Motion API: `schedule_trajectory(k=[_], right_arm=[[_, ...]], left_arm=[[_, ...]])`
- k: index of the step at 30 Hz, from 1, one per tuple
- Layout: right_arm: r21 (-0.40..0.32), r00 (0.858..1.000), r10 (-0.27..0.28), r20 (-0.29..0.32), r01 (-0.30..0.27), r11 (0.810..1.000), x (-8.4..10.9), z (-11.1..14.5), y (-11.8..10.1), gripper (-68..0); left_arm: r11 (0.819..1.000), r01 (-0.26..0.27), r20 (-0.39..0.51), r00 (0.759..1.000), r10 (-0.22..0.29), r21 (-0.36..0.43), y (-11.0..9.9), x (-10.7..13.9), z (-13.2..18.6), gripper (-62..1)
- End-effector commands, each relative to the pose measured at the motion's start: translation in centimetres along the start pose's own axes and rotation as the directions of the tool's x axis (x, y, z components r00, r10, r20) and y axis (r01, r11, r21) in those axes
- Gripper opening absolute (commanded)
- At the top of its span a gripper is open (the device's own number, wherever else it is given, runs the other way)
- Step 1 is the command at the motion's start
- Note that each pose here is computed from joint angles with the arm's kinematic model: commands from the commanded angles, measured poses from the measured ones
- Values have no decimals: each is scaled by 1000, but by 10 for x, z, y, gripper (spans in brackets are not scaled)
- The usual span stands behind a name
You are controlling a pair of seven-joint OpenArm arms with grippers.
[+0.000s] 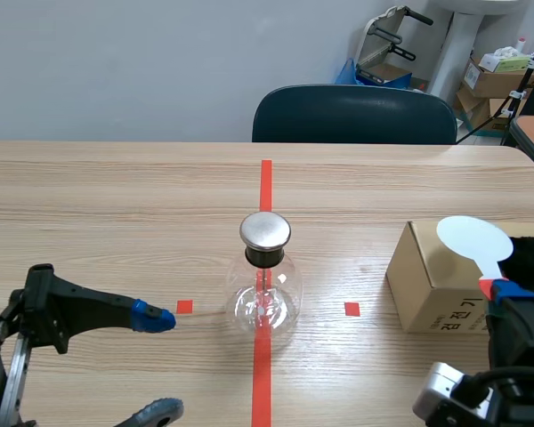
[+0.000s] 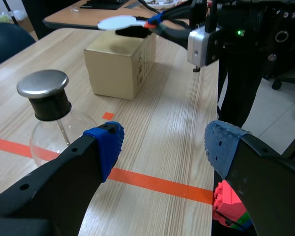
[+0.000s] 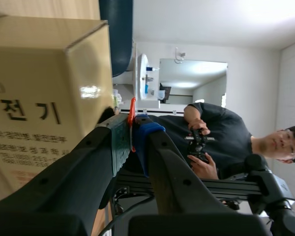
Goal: Do the electroscope experiment
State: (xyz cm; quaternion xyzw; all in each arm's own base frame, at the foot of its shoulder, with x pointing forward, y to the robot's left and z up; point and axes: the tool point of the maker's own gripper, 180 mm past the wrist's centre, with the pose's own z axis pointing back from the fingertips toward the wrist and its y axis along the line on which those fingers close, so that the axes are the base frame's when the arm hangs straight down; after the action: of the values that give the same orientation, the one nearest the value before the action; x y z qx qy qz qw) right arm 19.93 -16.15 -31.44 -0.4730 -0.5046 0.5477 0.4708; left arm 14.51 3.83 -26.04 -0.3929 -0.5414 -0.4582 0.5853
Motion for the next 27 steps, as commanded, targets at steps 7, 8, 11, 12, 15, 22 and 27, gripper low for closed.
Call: schedule_trajectory(k=[7,8,11,12,15,22,27], right_arm=[[-47,1000,3,-6,-3,999,-4,-2,-1,-666],[-40,1000,1,-8,-1,999,-5,-2,2,-666],[-15,1000,-4,-11,4,1000,-5,1,11,-667],[-9,1000,-5,-12,5,1000,-5,2,13,-667],[1,1000,-8,-14,8,1000,-5,3,16,-667],[1,1000,-8,-17,9,1000,-6,3,17,-667],[1,1000,-8,-24,8,1000,-7,3,17,-667]], left_arm=[[996,42,15,999,-43,76,14,13,6,-229],[995,55,9,998,-56,86,16,13,7,-229],[993,74,-5,997,-74,94,19,12,11,-229],[993,75,0,997,-75,92,19,14,12,-230],[993,80,7,997,-81,87,19,17,15,-230],[992,65,23,997,-68,105,24,22,20,-230],[993,64,26,997,-67,103,24,23,20,-230]])
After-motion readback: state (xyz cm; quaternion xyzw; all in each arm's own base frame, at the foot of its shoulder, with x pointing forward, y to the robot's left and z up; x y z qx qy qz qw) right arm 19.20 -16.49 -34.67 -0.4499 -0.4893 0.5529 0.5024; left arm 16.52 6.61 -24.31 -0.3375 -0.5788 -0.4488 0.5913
